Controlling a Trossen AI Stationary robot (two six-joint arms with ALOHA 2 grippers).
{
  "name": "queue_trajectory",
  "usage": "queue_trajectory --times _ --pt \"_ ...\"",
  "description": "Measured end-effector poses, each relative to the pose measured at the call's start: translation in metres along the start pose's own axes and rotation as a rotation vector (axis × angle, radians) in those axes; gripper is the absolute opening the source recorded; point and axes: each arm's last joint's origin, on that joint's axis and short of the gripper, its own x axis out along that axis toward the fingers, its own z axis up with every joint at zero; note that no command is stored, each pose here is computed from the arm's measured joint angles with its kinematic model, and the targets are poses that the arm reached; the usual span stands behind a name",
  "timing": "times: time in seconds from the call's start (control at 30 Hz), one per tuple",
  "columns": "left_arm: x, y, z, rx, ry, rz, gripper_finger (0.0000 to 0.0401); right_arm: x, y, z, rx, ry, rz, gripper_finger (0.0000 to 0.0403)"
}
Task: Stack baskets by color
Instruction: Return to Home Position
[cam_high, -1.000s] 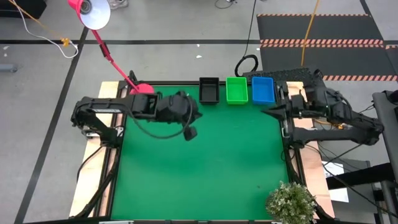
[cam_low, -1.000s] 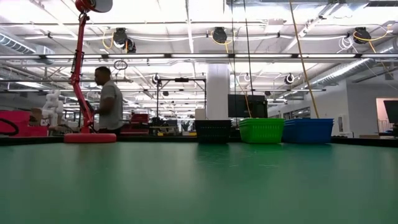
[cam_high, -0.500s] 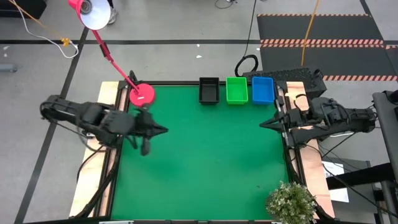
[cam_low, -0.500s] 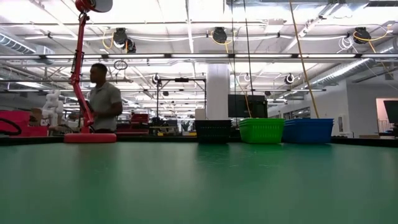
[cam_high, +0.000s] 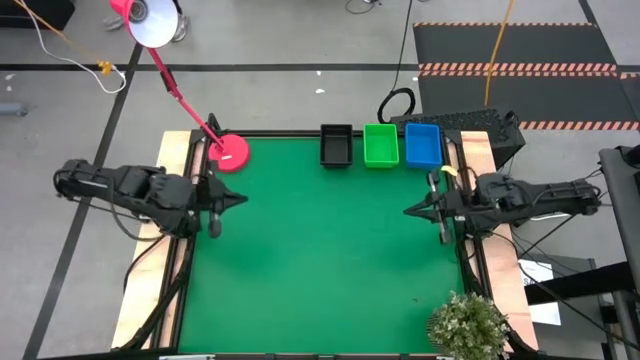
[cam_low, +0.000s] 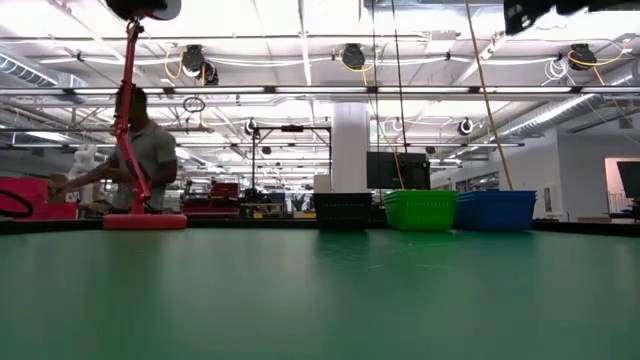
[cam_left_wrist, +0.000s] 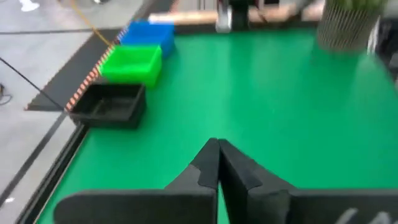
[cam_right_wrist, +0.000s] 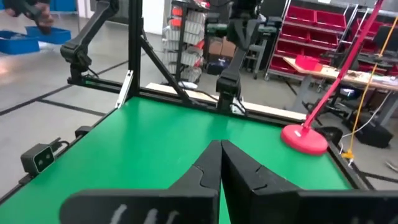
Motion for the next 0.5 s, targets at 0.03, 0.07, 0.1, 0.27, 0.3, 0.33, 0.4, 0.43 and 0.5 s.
queue_trajectory --times 0.03,0.07,0.1,0.27,0.3,0.33,0.4,0.43,0.5 --pt "0.003 0.0 -0.007 0.021 0.014 -0.011 0.0004 0.001 0.001 -0.006 0.007 -0.005 -0.001 0.0" --pt "0.006 0.001 -0.014 0.025 0.03 -0.015 0.0005 0.002 0.002 -0.011 0.018 -0.01 -0.001 0.0" --pt "0.007 0.002 -0.02 0.017 0.025 -0.024 0.0006 0.003 0.002 -0.017 0.029 -0.006 -0.001 0.0" --pt "0.013 0.006 -0.051 -0.026 -0.039 -0.082 0.0004 0.006 0.005 -0.042 0.053 0.025 -0.016 0.0" --pt "0.014 0.007 -0.056 -0.036 -0.061 -0.082 0.0005 0.006 0.006 -0.046 0.053 0.037 -0.027 0.0" --pt "0.014 0.008 -0.062 -0.041 -0.068 -0.08 0.0006 0.006 0.006 -0.049 0.054 0.045 -0.045 0.0" --pt "0.015 0.01 -0.072 -0.05 -0.08 -0.084 0.0006 0.005 0.005 -0.055 0.064 0.053 -0.079 0.0" --pt "0.014 0.01 -0.075 -0.056 -0.094 -0.088 0.0004 0.005 0.005 -0.058 0.073 0.057 -0.096 0.0" --pt "0.014 0.011 -0.082 -0.061 -0.1 -0.097 0.0003 0.004 0.006 -0.062 0.078 0.057 -0.103 0.0"
